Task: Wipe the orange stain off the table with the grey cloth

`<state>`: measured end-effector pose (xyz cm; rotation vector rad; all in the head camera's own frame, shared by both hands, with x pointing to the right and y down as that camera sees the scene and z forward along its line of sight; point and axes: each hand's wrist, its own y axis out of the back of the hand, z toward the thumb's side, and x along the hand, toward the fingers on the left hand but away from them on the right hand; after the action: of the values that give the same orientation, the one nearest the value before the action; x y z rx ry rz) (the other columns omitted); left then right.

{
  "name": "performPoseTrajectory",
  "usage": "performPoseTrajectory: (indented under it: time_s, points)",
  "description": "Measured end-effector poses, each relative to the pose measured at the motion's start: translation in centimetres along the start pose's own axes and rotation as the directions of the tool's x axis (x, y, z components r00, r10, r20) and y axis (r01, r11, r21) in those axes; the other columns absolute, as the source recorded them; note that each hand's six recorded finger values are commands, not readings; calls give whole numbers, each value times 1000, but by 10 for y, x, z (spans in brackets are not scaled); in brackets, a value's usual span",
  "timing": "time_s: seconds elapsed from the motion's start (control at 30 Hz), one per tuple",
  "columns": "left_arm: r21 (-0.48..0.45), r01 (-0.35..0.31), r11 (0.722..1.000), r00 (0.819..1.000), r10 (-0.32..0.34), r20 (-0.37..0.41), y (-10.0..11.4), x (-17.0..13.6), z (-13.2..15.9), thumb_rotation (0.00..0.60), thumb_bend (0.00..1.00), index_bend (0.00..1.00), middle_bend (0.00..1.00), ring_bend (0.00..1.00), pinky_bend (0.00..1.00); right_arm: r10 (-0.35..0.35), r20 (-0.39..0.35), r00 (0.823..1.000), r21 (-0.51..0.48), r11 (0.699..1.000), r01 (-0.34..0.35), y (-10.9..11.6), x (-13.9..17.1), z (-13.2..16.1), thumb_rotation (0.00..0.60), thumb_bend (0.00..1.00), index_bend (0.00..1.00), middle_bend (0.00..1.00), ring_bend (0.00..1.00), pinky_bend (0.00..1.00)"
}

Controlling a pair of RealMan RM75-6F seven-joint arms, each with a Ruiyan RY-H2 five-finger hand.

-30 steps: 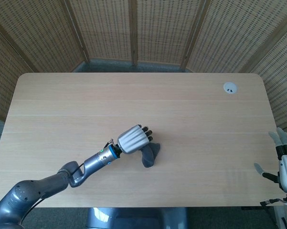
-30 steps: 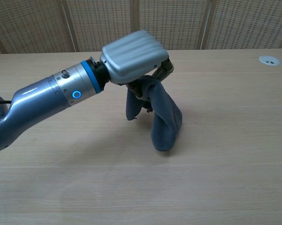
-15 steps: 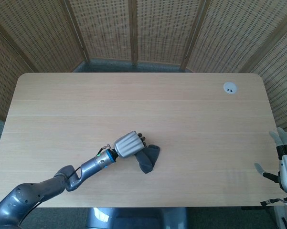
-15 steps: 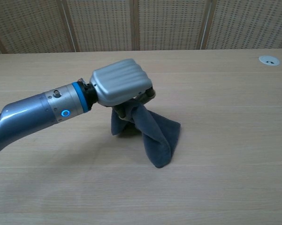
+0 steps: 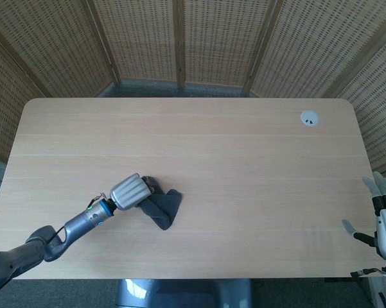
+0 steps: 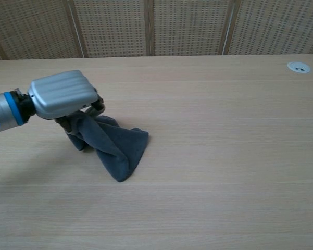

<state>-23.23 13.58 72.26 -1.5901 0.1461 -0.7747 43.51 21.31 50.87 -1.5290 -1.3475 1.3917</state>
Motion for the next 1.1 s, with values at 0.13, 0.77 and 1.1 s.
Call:
performPoseTrajectory:
  time_s: [0.13,0.77,1.1]
  points:
    - [-8,12,1000,999,-13,-51,-6,-21,-21,600,224,709,648,619,899,3,-1,1000,2,1000,-3,-1,0,1,600,178,103,0,0,107]
    - [-112,-254,961,903,194,-382,49,-70,-124,600,224,709,656,619,894,11,-9,1000,13,1000,-11,-6,1,4,600,179,104,0,0,107]
    - [-193,-119,974,839,-5,-544,14,-98,-148,600,121,305,141,140,527,17,-12,1000,17,1000,-17,-8,1,6,600,179,104,0,0,107]
